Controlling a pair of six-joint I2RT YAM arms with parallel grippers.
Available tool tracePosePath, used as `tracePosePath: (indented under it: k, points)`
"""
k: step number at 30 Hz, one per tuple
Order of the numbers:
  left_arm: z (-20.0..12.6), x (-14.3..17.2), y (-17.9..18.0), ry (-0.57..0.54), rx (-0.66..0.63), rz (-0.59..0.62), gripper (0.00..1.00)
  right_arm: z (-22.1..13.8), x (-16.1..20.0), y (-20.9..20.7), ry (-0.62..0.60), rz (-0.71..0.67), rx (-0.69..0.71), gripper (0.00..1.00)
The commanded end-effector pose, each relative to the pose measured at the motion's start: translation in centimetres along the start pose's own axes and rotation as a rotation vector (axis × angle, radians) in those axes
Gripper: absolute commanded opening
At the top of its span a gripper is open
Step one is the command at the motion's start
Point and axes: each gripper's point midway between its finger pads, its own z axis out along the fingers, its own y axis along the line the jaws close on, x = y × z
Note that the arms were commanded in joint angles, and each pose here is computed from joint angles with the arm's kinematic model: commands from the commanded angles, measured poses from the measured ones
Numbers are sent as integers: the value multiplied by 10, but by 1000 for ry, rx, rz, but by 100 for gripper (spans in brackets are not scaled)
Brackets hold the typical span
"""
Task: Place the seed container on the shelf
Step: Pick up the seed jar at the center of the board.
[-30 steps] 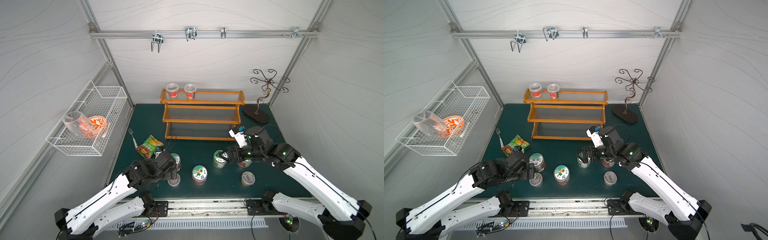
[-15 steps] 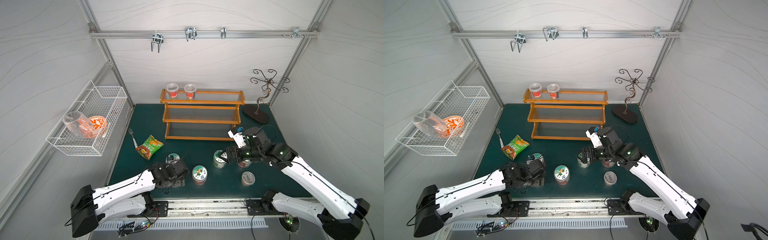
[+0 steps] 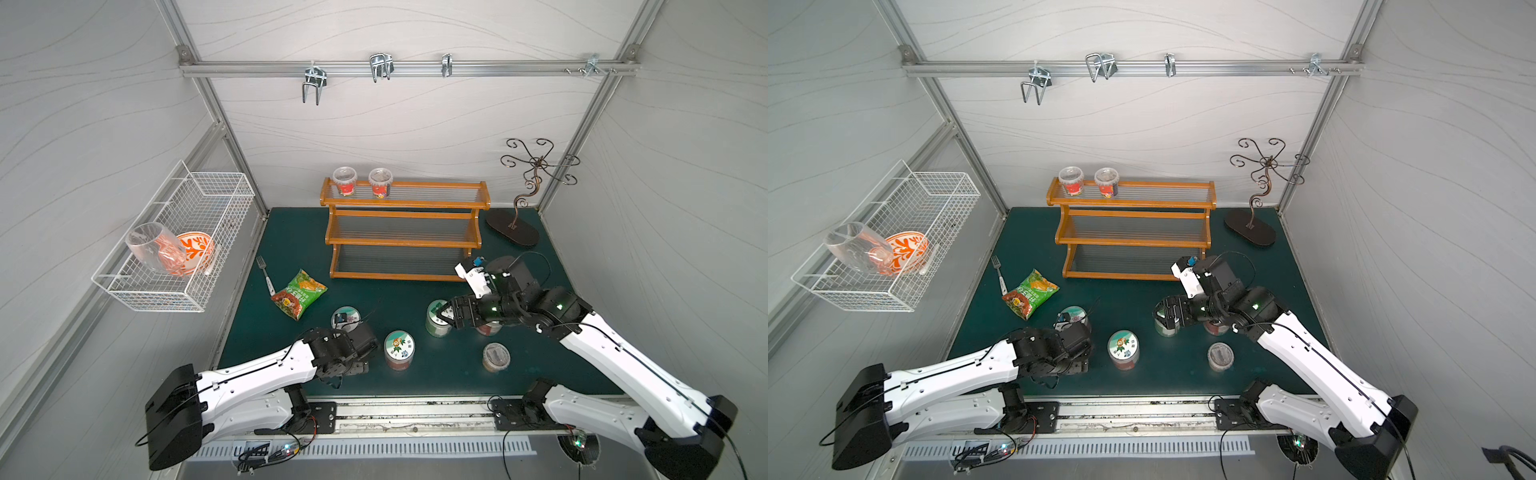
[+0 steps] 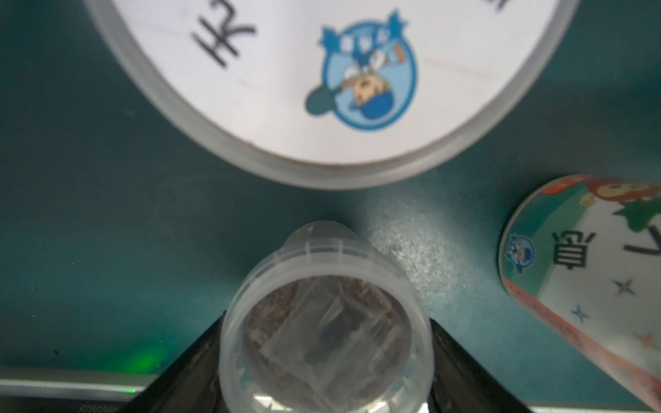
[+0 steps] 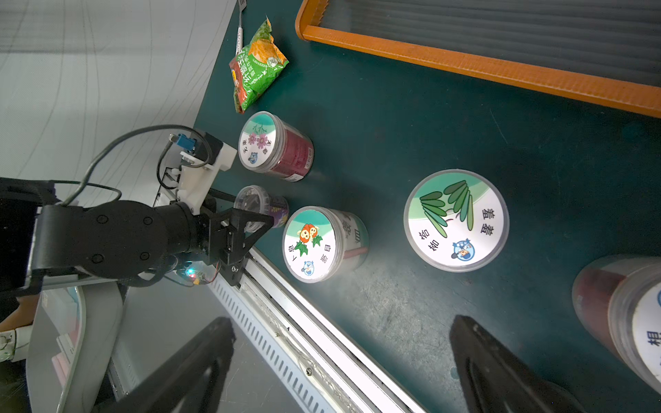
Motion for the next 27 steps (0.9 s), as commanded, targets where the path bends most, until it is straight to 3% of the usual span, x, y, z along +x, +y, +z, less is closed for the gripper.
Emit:
tracePosePath:
  k: [1, 6, 16, 22, 27]
  points:
    - [-5, -7, 0, -36, -12, -4, 85, 1, 0, 1, -2, -2, -12, 99]
    - [-6, -10, 1, -50, -5, -5, 85, 3, 1, 0, 2, -1, -11, 99]
    - [-13, -11, -1, -53, 13, 19, 66, 3, 2, 2, -5, -16, -29, 99]
    - [-67, -25, 5, -44, -25, 41, 64, -4, -8, 20, -87, -129, -128, 99]
    - [-119, -36, -2, -27, 15, 75, 64, -15, -21, 42, -175, -230, -223, 99]
